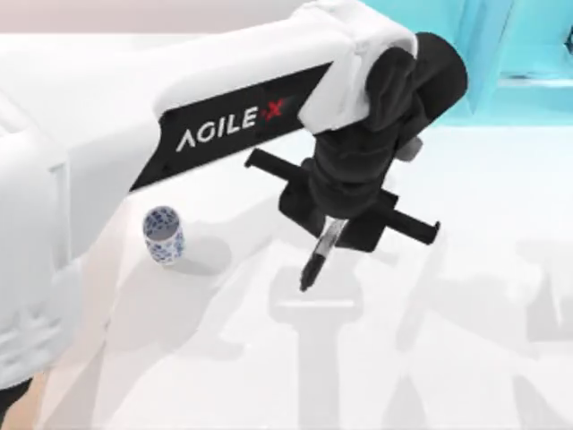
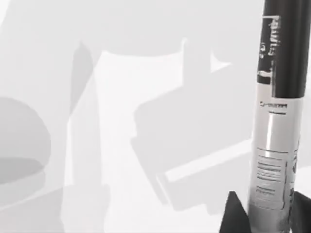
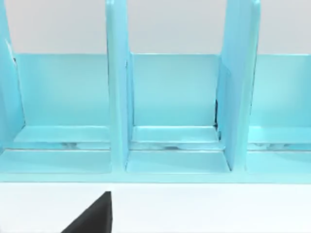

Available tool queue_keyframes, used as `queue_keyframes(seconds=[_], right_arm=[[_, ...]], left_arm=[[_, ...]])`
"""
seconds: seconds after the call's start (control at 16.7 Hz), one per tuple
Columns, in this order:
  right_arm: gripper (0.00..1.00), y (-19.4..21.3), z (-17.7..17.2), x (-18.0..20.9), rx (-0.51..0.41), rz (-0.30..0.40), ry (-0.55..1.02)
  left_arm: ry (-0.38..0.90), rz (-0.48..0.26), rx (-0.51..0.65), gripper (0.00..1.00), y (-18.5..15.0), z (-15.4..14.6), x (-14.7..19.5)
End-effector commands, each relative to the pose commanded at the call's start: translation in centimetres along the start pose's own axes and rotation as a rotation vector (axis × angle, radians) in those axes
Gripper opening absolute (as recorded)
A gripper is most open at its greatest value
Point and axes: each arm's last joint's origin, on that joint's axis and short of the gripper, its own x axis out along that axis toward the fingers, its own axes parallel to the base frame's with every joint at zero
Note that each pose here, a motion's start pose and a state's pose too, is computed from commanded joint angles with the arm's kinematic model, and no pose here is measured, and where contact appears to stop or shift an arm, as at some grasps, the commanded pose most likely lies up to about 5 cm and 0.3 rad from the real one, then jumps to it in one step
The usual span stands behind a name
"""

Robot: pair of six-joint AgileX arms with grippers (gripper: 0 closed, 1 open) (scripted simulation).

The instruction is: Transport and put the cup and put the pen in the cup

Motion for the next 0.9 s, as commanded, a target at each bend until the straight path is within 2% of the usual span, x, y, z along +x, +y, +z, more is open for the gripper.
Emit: queue_keyframes(seconds=[0.12,0.54,0.9], right_arm=[[1.00,0.0,0.0,0.0,0.000,0.000,0.000],[1.00,0.0,0.0,0.0,0.000,0.000,0.000],[1.00,0.0,0.0,0.0,0.000,0.000,0.000]], left_arm=[[0.001,0.001,-0.001,0.00,-0.2,-0.9,-1.0],[-0.012,-0.007,-0.003,0.00,0.2,-0.9,-0.7],[-0.154,-0.080,-0.016,0.00,3.0,-1.9,1.9]])
